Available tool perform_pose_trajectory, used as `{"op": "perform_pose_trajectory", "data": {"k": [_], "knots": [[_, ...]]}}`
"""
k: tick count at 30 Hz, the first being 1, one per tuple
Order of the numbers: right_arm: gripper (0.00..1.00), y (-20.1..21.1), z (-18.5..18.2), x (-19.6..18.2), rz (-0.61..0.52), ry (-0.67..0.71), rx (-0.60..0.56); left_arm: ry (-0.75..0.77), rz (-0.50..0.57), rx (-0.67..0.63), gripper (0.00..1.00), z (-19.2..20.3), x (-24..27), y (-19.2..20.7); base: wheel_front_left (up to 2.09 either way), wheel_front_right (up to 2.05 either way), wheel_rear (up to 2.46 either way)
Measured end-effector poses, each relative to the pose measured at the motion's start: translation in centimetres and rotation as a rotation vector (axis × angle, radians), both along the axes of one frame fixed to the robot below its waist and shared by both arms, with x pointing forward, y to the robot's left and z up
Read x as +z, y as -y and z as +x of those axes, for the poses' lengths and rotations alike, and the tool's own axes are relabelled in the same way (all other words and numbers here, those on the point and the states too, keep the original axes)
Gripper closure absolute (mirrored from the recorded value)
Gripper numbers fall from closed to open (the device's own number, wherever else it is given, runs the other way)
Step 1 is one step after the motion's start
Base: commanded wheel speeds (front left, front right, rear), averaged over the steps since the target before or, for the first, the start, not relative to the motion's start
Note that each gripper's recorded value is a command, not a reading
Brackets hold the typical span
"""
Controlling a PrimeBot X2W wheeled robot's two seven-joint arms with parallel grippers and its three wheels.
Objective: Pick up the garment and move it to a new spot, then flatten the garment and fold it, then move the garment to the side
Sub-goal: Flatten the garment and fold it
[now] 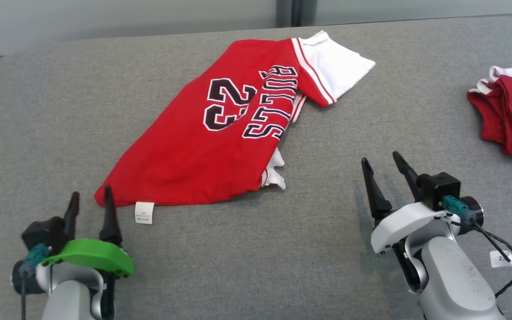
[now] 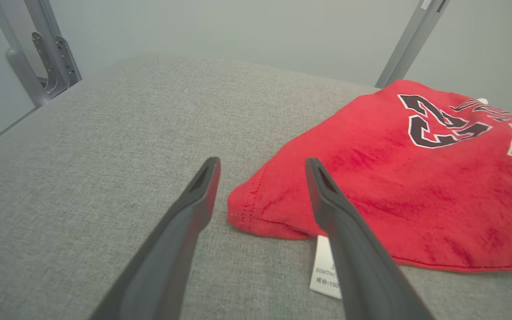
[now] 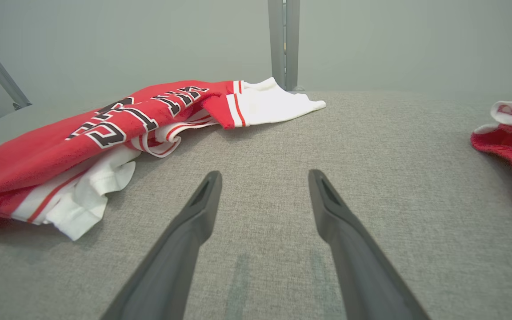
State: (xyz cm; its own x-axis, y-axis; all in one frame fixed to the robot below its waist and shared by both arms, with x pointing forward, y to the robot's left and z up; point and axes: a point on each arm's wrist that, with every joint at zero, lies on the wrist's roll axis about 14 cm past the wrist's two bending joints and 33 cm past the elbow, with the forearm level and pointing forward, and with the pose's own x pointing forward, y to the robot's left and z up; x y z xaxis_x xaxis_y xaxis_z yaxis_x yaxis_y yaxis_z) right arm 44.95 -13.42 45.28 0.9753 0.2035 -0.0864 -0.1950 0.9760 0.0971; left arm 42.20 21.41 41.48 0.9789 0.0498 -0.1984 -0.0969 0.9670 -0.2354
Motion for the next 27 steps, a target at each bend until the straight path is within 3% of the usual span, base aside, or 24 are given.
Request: {"op": "perform_pose_trajectory", "data": {"k": [5, 13, 25, 26, 27], "knots": [[0.00, -4.7, -0.1, -1.0, 0.025, -0.034, 0.125, 0.040, -0.001, -0.041, 0.00, -1.0, 1.3, 1.5, 0.00, 0.00, 0.00], [0.00, -11.4, 0.1, -2.4, 0.024, -0.083, 0.306, 0.046, -0.015, 0.008, 0.00, -4.5, 1.8, 0.2, 0.00, 0.00, 0.00], [0.00, -16.6, 1.5, -3.6, -0.024, -0.125, 0.430, 0.050, -0.025, 0.162, 0.00, -9.7, 2.3, -3.7, 0.00, 0.00, 0.00], [0.10, -16.8, 1.4, -3.9, -0.031, -0.134, 0.436, 0.050, -0.024, 0.169, 0.00, -10.0, 2.3, -3.8, 0.00, 0.00, 0.00], [0.51, -17.0, 1.4, -4.2, -0.037, -0.145, 0.439, 0.050, -0.024, 0.175, 0.00, -10.2, 2.3, -4.0, 0.00, 0.00, 0.00]]}}
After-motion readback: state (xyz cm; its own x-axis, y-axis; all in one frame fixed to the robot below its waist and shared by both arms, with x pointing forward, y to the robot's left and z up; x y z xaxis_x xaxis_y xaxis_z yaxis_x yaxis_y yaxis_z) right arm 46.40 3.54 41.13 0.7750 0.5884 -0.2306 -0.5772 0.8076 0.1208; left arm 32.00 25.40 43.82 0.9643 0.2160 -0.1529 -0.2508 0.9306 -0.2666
